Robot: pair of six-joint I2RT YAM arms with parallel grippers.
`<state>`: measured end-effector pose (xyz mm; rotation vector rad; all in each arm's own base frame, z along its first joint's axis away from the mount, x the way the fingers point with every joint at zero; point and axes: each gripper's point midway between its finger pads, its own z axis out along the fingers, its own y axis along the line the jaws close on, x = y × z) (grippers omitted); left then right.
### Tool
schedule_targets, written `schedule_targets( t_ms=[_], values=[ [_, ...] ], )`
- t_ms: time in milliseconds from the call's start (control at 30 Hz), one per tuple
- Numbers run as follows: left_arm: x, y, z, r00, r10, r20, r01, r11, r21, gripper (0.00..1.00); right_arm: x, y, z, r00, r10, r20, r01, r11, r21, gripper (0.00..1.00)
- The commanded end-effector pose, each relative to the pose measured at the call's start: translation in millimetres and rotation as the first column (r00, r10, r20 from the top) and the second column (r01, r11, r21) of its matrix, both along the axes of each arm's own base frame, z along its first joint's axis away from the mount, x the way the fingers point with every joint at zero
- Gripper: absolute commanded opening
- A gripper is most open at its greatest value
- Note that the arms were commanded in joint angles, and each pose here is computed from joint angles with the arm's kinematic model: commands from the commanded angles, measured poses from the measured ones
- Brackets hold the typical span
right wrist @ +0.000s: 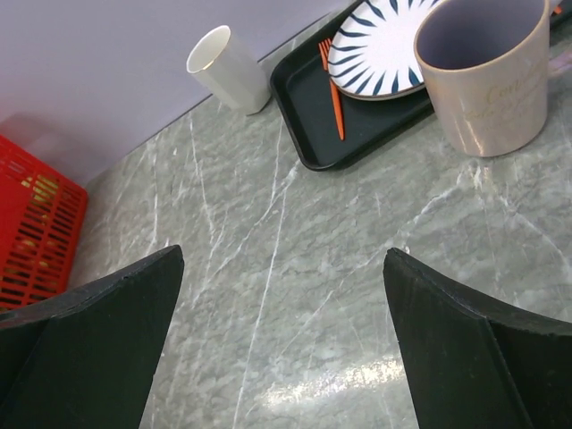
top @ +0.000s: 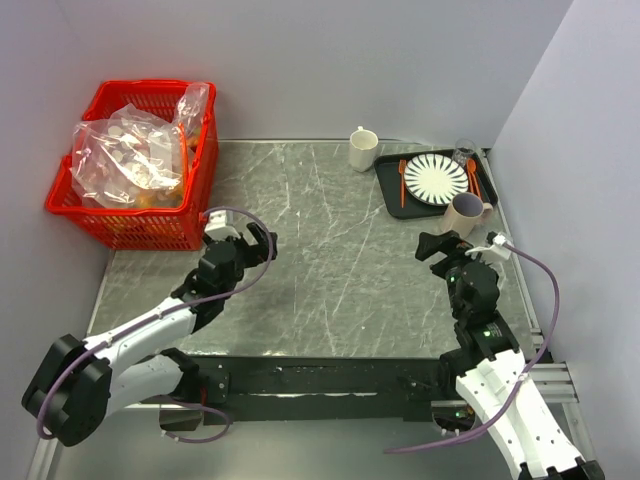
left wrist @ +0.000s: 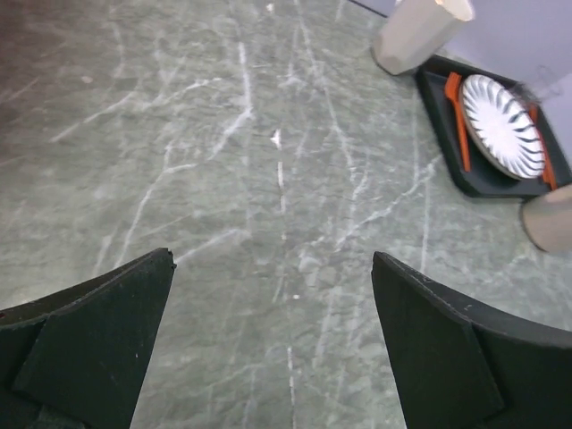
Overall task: Place the food in the zip-top bag and seal the zipper
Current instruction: Pick up the zipper food storage bag from the bin.
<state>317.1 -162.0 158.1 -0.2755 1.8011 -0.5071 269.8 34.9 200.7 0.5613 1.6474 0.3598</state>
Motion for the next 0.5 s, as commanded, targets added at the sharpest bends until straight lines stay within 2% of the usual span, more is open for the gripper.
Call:
schedule_targets(
  t_ms=[0, 67, 100, 133, 167, 200, 233, 267, 300, 333, 367, 400, 467],
  values=[
    [2.2, -24.0, 35.9, 0.988, -0.109, 0.105, 0.114, 0.992, -0.047, 0.99, -0.4, -3.6, 19.2, 0.998, -0.030, 0.062, 0.027, 0.999, 0.044, 1.00],
    [-2.5, -43.6, 34.7, 0.968, -0.228, 0.108, 0.230, 0.973, -0.013, 0.99, -2.3, 3.2, 15.8, 0.998, 0.004, 0.056, -0.008, 0.998, 0.062, 1.00],
    [-0.7, -53.1, 48.4, 0.957, -0.261, 0.129, 0.264, 0.964, -0.011, 0.99, -3.6, 5.5, 19.1, 0.997, 0.024, 0.077, -0.029, 0.998, 0.055, 1.00],
    [-3.6, -61.0, 43.7, 0.953, -0.288, 0.091, 0.288, 0.957, 0.015, 0.99, -4.3, 11.8, 15.4, 0.995, 0.064, 0.080, -0.068, 0.997, 0.045, 1.00],
    [-2.7, -64.5, 49.0, 0.953, -0.290, 0.086, 0.288, 0.957, 0.029, 0.99, -4.5, 14.0, 20.4, 0.991, 0.079, 0.107, -0.084, 0.996, 0.042, 1.00],
    [2.1, -70.0, 75.9, 0.952, -0.282, 0.117, 0.281, 0.959, 0.025, 0.99, -5.4, 13.5, 22.1, 0.990, 0.080, 0.120, -0.085, 0.996, 0.035, 1.00],
    [-1.4, -73.4, 74.7, 0.957, -0.280, 0.075, 0.278, 0.960, 0.036, 0.99, -5.7, 14.6, 20.5, 0.989, 0.088, 0.120, -0.092, 0.995, 0.031, 1.00],
    [1.5, -71.3, 85.2, 0.965, -0.254, 0.072, 0.252, 0.967, 0.031, 0.99, -6.1, 14.9, 20.8, 0.989, 0.090, 0.119, -0.094, 0.995, 0.028, 1.00],
    [7.1, -72.9, 120.6, 0.967, -0.230, 0.112, 0.232, 0.973, -0.003, 0.99, -5.7, 14.3, 20.1, 0.990, 0.087, 0.114, -0.091, 0.995, 0.028, 1.00],
    [9.5, -72.1, 132.8, 0.974, -0.203, 0.104, 0.208, 0.977, -0.037, 0.99, -5.4, 14.4, 22.4, 0.990, 0.085, 0.112, -0.089, 0.996, 0.031, 1.00],
    [13.4, -60.3, 131.3, 0.989, -0.135, 0.057, 0.136, 0.991, -0.017, 0.99, -5.1, 14.6, 20.1, 0.991, 0.087, 0.097, -0.090, 0.996, 0.029, 1.00],
    [19.0, -54.9, 170.7, 0.992, -0.088, 0.095, 0.093, 0.994, -0.050, 0.99, -3.8, 15.7, 16.8, 0.993, 0.089, 0.080, -0.092, 0.995, 0.032, 1.00],
    [30.9, -31.0, 168.8, 1.000, 0.022, -0.008, -0.022, 1.000, -0.018, 0.99, -3.1, 19.7, 16.5, 0.992, 0.108, 0.066, -0.111, 0.993, 0.038, 1.00]
  ],
)
